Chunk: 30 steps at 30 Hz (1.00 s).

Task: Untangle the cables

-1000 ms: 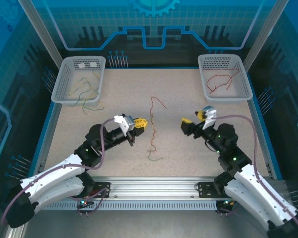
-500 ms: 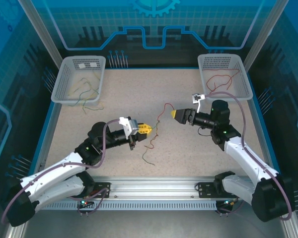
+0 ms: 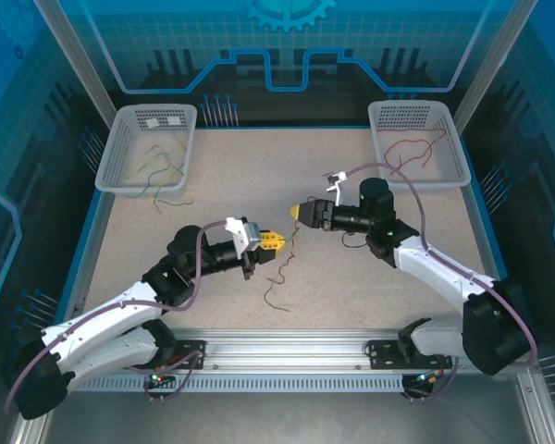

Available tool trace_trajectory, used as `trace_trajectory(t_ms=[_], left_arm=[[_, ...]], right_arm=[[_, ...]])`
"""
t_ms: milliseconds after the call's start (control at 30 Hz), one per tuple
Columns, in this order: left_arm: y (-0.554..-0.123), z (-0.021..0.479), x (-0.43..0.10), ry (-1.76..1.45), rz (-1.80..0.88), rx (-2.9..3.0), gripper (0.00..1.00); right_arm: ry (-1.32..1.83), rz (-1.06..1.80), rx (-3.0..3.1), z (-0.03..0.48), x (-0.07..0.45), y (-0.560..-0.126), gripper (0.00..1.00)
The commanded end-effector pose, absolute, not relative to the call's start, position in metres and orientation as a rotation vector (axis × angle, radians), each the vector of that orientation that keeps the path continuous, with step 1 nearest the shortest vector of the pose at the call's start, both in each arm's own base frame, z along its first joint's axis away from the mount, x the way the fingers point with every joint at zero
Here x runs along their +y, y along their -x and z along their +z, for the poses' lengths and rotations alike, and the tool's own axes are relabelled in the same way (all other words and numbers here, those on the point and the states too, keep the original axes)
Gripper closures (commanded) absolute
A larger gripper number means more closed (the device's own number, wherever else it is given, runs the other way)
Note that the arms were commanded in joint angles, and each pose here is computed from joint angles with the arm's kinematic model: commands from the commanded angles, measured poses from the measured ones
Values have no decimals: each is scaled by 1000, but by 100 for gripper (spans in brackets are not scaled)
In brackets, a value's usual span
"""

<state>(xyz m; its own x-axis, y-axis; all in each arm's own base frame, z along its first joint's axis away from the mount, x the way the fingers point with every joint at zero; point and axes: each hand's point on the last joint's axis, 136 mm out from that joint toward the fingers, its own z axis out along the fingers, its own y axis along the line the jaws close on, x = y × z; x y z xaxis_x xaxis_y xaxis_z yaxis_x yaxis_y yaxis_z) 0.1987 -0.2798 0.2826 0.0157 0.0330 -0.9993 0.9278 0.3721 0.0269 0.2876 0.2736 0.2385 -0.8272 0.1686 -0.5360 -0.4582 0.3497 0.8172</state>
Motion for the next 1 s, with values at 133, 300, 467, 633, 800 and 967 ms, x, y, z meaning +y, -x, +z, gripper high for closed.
trace_trajectory(t_ms=[133,300,467,633,800,967], left_arm=[[-197,304,-279,-932,-907,1306,100],[-206,298,-265,-845,-835,1323,100],[-212,293,-249,-765,-794,1327,100],[-226,284,-225,-658,-713,1341,100],[-244,277,-192,-513,-578,1358,100],[-265,266,-149,-319,-410,1374,100]], right_arm=[[239,1480,2010,251,283,-303,80],[163,1248,2005,255,257,-314,100],[-3,832,1986,257,190,-327,100],[-145,633,1932,260,127,-330,100],[-275,469,1901,259,74,-318,100],[-351,396,1853,265,41,-306,100]])
